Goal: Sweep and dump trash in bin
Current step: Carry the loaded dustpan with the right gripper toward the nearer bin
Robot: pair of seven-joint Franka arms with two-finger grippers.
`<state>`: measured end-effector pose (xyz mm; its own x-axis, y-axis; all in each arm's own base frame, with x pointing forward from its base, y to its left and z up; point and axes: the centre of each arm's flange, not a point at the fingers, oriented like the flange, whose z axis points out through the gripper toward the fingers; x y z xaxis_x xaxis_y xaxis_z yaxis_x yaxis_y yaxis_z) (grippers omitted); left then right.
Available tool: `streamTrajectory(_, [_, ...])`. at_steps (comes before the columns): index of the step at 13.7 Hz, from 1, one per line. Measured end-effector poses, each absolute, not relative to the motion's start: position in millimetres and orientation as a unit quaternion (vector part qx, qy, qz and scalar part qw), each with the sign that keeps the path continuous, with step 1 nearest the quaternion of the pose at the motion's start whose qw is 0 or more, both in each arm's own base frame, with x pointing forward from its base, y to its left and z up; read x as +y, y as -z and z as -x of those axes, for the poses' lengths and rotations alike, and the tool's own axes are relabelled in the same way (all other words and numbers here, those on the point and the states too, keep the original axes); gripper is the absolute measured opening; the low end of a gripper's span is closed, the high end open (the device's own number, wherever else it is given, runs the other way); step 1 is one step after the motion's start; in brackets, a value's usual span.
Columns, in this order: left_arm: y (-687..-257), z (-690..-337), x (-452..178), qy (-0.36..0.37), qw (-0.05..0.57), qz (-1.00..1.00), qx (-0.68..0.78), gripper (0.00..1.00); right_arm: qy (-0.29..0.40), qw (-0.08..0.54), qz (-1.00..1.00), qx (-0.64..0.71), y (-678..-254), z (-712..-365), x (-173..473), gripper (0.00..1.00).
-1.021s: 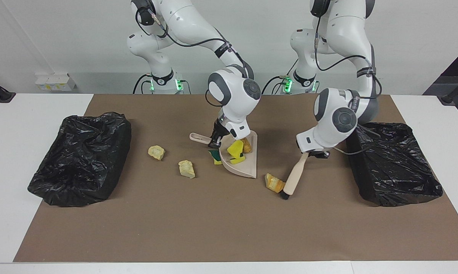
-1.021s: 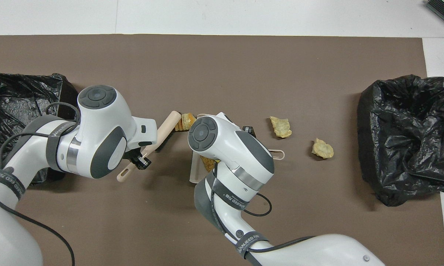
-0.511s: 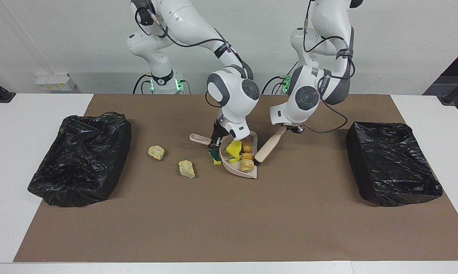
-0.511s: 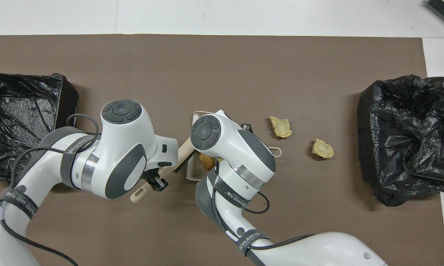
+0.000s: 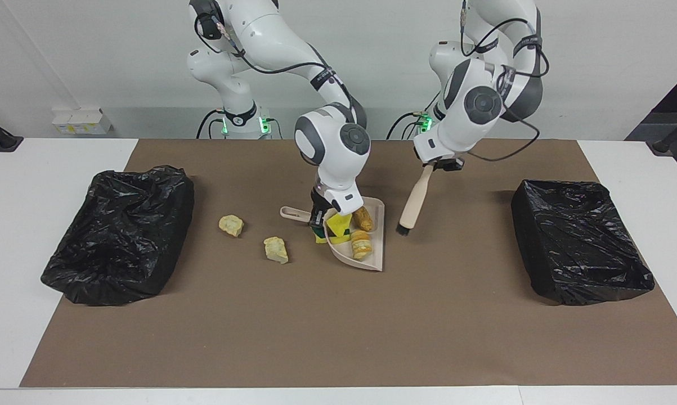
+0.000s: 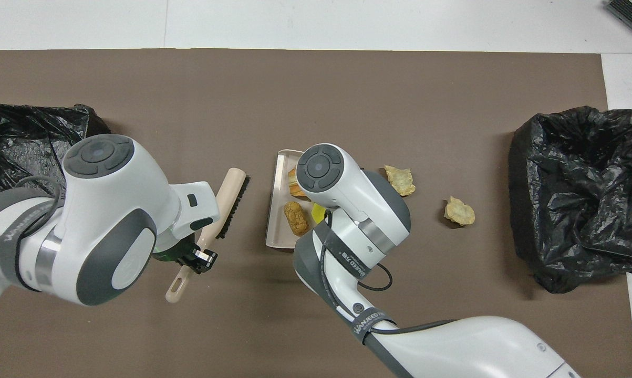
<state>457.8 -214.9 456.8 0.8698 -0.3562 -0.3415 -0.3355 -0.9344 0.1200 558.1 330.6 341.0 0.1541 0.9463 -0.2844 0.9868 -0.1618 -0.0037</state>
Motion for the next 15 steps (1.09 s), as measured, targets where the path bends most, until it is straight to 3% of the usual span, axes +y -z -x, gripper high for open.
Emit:
streamTrajectory(3, [-475.9,-437.6,-228.1,0.179,0.0,-0.982,-0.066,0.26,0.093,0.05,-0.753,0.65,-356.3,-582.4,299.4,0.33])
streamTrajectory(6, [-467.4,-410.5,-255.5,0.18,-0.019,-0.983,-0.043,0.26,0.063,0.041,-0.755,0.651,-393.3,-606.7,257.6,0.33])
streamTrajectory(15, [-388.5,-305.8,-362.7,0.139,0.015,-0.99,-0.02,0.26,0.055,0.04,-0.788,0.612,-470.2,-622.9,130.1,0.33])
